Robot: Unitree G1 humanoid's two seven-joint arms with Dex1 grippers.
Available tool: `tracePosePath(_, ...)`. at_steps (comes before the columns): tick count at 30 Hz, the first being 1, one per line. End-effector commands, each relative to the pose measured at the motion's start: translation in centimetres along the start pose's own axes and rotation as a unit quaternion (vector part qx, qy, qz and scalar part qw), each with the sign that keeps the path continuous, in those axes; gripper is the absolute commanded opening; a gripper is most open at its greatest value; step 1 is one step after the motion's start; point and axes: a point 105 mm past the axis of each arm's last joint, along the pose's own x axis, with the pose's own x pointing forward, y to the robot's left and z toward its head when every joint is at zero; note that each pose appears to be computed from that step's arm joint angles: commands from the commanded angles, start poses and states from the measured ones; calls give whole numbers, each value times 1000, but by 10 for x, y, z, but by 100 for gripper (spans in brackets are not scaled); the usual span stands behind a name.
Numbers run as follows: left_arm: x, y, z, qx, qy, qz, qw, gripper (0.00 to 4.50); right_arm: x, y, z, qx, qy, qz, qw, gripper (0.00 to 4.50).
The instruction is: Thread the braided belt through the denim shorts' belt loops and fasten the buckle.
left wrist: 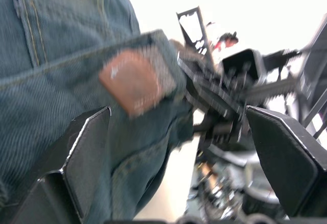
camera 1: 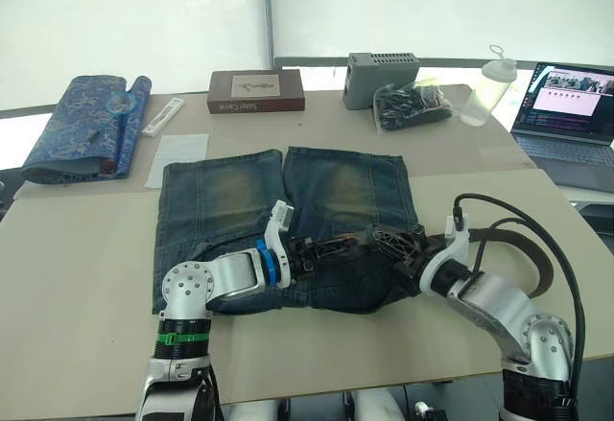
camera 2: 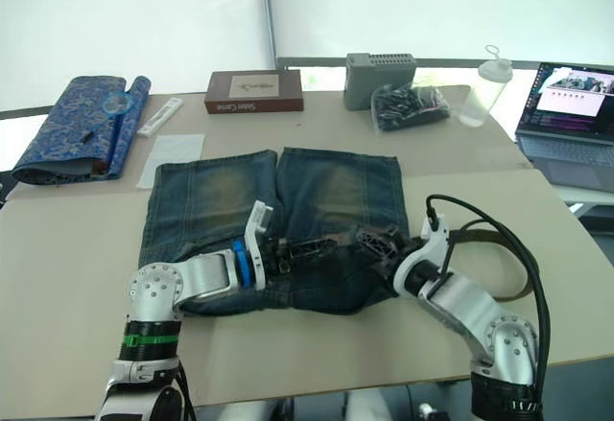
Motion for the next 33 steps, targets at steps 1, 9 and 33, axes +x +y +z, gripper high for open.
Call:
tracePosePath(1,-1,-15,12,-15,-30,-33,999,445,-4,17,0,-7,-1,33,999,0)
tracePosePath(9,2,-19,7,-28,-22,-44,998,171,-5,22,-3,-23,10,42,999,0)
tracePosePath(33,-21,-12,21,-43,-61,-31,997,0,-38,19,0,-427,36,37,903,274)
